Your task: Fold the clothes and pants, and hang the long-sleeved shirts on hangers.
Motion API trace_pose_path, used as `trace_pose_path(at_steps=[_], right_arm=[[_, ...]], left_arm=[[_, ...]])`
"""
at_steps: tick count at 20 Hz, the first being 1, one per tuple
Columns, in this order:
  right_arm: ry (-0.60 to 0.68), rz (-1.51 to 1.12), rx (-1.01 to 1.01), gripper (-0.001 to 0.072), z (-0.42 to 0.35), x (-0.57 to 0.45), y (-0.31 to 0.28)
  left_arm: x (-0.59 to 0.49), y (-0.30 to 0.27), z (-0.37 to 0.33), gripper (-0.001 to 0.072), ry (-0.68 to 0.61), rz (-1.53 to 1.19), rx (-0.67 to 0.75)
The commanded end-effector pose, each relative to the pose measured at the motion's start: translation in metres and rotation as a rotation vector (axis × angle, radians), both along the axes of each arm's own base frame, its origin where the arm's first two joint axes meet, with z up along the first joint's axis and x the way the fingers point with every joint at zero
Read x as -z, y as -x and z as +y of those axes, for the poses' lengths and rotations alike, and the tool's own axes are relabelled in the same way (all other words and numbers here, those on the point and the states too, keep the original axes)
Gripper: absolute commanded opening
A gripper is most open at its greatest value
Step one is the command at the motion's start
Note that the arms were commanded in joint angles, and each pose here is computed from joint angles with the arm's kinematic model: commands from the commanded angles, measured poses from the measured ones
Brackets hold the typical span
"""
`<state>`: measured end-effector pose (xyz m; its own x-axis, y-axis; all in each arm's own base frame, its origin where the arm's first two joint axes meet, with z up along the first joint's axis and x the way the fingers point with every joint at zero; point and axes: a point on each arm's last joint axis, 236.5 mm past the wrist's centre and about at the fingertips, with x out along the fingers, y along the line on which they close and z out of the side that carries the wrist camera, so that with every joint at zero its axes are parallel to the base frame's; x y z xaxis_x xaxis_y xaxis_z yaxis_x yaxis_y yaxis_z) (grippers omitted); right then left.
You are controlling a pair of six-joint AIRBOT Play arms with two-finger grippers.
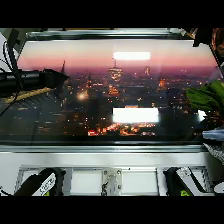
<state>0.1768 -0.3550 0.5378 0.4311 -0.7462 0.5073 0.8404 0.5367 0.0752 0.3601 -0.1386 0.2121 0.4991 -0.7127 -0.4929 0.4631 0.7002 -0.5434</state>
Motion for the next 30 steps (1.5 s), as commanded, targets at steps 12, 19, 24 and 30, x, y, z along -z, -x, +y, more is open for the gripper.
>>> trace_pose_path(at_steps=[12, 19, 24, 30], right_arm=[[-0.056, 0.127, -0.163, 0.0145, -0.009, 0.039, -0.050], [0.072, 0.202, -0.332, 0.0423, 0.080, 0.007, -0.062], [0.122, 0.311, -0.863, 0.0376, 0.203, 0.030, -0.116], [-0.017, 0.702, -1.548, 0.0372, 0.365, 0.136, -0.139]], left_arm=[[0.004, 0.010, -0.004, 0.0012, 0.004, 0.039, 0.028], [0.004, 0.010, -0.004, 0.0012, 0.003, 0.039, 0.028], [0.004, 0.010, -0.004, 0.0012, 0.002, 0.040, 0.029], [0.005, 0.010, -0.004, 0.0012, 0.004, 0.043, 0.031]])
